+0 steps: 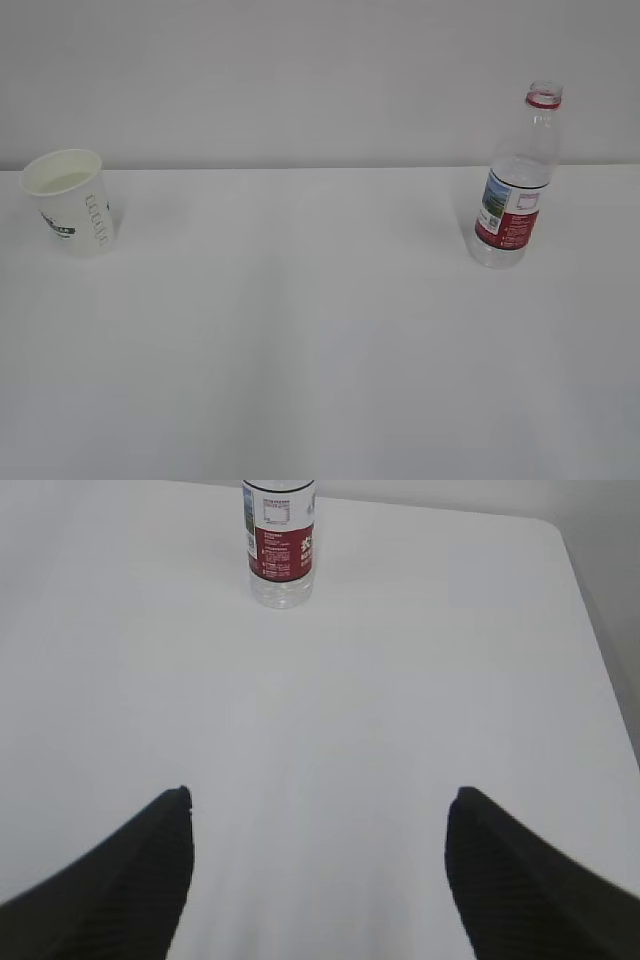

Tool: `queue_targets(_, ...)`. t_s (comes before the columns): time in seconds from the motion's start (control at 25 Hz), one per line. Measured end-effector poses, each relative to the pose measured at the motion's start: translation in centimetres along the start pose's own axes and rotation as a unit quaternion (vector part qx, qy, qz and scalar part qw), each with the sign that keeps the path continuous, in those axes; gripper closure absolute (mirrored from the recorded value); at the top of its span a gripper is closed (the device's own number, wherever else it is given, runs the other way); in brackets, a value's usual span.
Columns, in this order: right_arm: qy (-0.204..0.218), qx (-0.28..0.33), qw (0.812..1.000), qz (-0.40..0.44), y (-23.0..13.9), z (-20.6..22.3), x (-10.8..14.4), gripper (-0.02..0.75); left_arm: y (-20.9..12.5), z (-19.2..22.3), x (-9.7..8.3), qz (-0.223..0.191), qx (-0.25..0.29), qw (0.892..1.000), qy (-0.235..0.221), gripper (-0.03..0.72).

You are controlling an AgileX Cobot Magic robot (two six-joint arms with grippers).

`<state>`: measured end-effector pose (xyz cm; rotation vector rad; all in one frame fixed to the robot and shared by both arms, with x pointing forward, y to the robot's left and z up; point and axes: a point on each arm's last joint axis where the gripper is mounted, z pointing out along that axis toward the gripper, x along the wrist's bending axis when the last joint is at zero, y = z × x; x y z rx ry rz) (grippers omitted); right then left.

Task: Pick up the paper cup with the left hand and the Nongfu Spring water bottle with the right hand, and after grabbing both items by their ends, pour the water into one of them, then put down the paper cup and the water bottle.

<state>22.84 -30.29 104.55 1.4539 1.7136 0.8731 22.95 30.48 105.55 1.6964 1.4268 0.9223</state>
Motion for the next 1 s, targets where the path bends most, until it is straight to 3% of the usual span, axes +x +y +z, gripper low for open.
queue_targets(1.0, 0.001, 0.0, 1.0, 0.0, 0.0, 0.0, 0.01, 0.148, 0.0, 0.0, 0.0, 0.0, 0.0, 1.0, 0.0, 0.237)
